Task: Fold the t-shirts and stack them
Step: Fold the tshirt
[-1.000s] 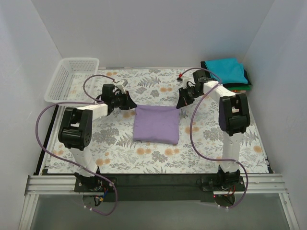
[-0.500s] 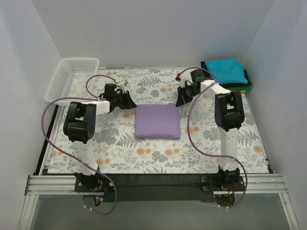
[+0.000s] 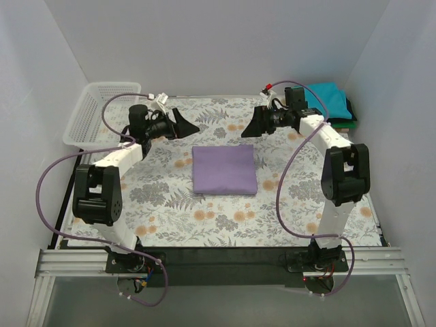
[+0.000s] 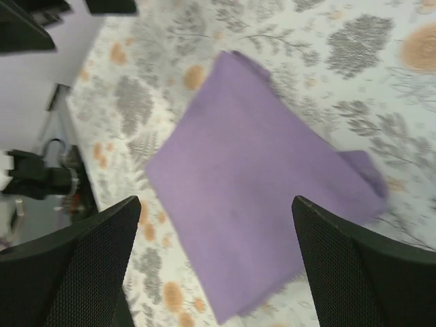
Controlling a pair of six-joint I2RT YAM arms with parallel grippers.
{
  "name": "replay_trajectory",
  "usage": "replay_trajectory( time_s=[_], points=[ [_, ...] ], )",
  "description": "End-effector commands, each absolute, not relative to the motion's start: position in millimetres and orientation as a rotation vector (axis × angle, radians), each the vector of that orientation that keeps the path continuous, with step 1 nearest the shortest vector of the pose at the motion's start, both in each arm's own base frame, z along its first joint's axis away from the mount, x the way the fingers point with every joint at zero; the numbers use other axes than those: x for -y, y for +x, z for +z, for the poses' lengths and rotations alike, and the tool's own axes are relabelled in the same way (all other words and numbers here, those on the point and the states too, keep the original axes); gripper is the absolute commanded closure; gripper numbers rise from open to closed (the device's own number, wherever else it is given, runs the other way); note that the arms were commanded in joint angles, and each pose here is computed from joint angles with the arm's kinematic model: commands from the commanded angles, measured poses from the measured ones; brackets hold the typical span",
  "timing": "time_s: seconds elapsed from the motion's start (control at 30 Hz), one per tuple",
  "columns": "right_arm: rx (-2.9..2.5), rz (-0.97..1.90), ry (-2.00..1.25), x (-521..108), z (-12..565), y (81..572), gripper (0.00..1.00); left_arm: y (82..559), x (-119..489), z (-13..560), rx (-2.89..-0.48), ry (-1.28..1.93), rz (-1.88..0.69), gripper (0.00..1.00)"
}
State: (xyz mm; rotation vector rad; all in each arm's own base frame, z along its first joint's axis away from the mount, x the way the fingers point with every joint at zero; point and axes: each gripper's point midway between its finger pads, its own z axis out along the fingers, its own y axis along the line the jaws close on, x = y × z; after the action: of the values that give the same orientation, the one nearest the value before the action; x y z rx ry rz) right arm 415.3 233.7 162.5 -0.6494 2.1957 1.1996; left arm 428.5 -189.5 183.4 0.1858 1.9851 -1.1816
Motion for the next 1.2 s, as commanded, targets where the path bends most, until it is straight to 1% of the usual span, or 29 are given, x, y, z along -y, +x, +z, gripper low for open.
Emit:
replay_trajectory(
  time_s=[0.0, 0.03, 0.07, 0.1, 0.13, 0.27, 0.37, 0.4, 0.5, 0.57, 0.63, 0.67, 0.7, 0.73, 0.77, 0.8, 0.83, 0.87, 0.9, 0.97, 1.0, 1.03, 1.1, 1.17],
  points=[
    [-2.130, 1.590, -0.528, -261, 178, 386, 0.02, 379, 235, 185, -2.007, 0.177, -1.529, 0.09],
    [-2.166, 1.674, -0.462, -266, 176, 379, 0.02, 378, 241, 186, -1.978, 0.186, -1.559, 0.09],
    [-2.108, 1.692, -0.500, -274, 177, 380, 0.02, 376, 245, 180, -1.991, 0.166, -1.590, 0.09],
    [-2.137, 1.725, -0.471, -277, 168, 374, 0.02, 371, 255, 168, -2.038, 0.116, -1.659, 0.09],
    [-2.162, 1.767, -0.464, -285, 158, 371, 0.02, 373, 260, 168, -2.018, 0.121, -1.677, 0.08],
    [-2.206, 1.772, -0.456, -298, 131, 377, 0.02, 381, 274, 136, -2.096, -0.004, -1.764, 0.07],
    [-2.247, 1.714, -0.412, -294, 97, 395, 0.02, 395, 266, 103, -2.148, -0.126, -1.722, 0.07],
    [-2.285, 1.695, -0.377, -292, 76, 399, 0.02, 400, 260, 91, -2.167, -0.159, -1.692, 0.06],
    [-2.304, 1.652, -0.375, -282, 57, 412, 0.02, 407, 250, 65, -2.233, -0.193, -1.601, 0.06],
    [-2.308, 1.631, -0.392, -281, 68, 413, 0.02, 410, 247, 69, -2.256, -0.148, -1.586, 0.05],
    [-2.243, 1.634, -0.433, -281, 106, 408, 0.02, 410, 244, 95, -2.228, -0.088, -1.563, 0.05],
    [-2.241, 1.642, -0.429, -279, 114, 400, 0.02, 405, 243, 106, -2.212, -0.030, -1.580, 0.05],
    [-2.205, 1.648, -0.430, -278, 143, 392, 0.02, 399, 243, 131, -2.173, 0.011, -1.597, 0.05],
    [-2.181, 1.654, -0.432, -279, 156, 386, 0.02, 394, 242, 145, -2.146, 0.025, -1.615, 0.05],
    [-2.213, 1.684, -0.390, -277, 148, 369, 0.02, 380, 242, 147, -2.157, -0.026, -1.659, 0.05],
    [-2.225, 1.705, -0.340, -277, 156, 363, 0.02, 368, 246, 167, -2.121, 0.007, -1.701, 0.05],
    [-2.184, 1.702, -0.361, -281, 169, 355, 0.02, 361, 249, 173, -2.108, 0.009, -1.724, 0.05],
    [-2.193, 1.717, -0.346, -283, 169, 348, 0.02, 348, 252, 168, -2.129, -0.016, -1.754, 0.04],
    [-2.237, 1.746, -0.275, -283, 164, 337, 0.02, 335, 260, 175, -2.134, -0.047, -1.807, 0.04],
    [-2.205, 1.796, -0.277, -294, 167, 326, 0.02, 326, 267, 184, -2.076, -0.038, -1.831, 0.04],
    [-2.269, 1.853, -0.164, -295, 156, 313, 0.02, 314, 272, 174, -2.117, -0.123, -1.867, 0.04],
    [-2.224, 1.877, -0.194, -303, 159, 309, 0.02, 311, 275, 178, -2.083, -0.109, -1.896, 0.04],
    [-2.270, 1.925, -0.120, -307, 146, 300, 0.02, 298, 283, 166, -2.104, -0.147, -1.943, 0.04],
    [-2.311, 1.935, -0.098, -310, 133, 293, 0.02, 296, 285, 146, -2.148, -0.205, -1.937, 0.04]
  ],
)
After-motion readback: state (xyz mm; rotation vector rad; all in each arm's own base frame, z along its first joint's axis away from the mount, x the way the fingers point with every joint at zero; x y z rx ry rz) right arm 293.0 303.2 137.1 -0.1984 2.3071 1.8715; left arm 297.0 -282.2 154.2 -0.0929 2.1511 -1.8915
